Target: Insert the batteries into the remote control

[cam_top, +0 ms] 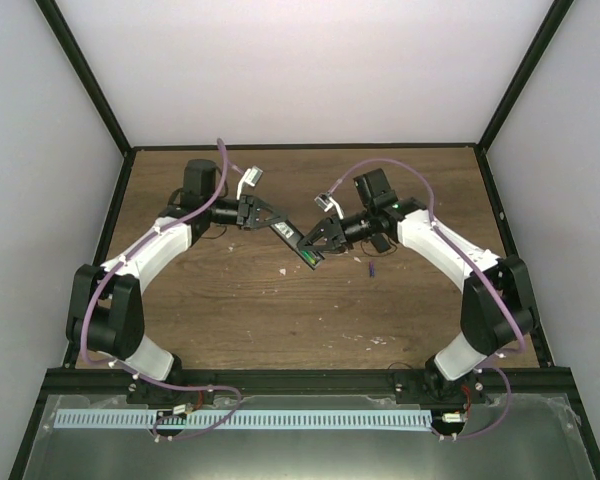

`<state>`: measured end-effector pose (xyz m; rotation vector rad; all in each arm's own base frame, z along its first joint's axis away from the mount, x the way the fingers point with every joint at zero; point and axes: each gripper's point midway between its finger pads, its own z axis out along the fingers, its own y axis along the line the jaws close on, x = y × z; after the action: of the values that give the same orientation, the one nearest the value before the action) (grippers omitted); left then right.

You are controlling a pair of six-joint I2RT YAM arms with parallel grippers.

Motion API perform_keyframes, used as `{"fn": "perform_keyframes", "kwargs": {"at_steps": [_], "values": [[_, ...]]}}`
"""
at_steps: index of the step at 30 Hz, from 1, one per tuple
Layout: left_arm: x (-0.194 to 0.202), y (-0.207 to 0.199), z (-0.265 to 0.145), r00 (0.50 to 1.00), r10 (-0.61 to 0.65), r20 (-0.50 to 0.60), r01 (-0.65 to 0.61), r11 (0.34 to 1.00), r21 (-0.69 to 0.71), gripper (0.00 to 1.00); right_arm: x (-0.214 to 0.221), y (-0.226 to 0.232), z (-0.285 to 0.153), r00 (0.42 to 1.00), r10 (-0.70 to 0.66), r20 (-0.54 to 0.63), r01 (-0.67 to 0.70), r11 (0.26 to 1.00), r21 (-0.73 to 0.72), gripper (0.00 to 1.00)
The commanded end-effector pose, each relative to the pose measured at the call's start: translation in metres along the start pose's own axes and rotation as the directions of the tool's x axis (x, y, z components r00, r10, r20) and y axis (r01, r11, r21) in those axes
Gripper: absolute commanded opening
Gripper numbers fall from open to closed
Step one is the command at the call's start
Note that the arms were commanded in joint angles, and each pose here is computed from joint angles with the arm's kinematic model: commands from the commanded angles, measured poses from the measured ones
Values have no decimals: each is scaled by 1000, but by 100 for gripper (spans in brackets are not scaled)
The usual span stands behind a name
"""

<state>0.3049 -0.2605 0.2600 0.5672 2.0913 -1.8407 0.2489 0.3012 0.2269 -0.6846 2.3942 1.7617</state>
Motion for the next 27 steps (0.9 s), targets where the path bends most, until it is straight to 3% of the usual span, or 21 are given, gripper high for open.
{"fn": "perform_keyframes", "kwargs": {"at_steps": [1,27], "values": [[-5,-1,2,999,41,-2,-41,999,-14,0,-9,12,0,1000,-19,-2,19,1000,-13,33],[-14,-10,3,999,17,26,-19,998,66,0,3,1,2,999,-39,-17,39,999,11,23]]}}
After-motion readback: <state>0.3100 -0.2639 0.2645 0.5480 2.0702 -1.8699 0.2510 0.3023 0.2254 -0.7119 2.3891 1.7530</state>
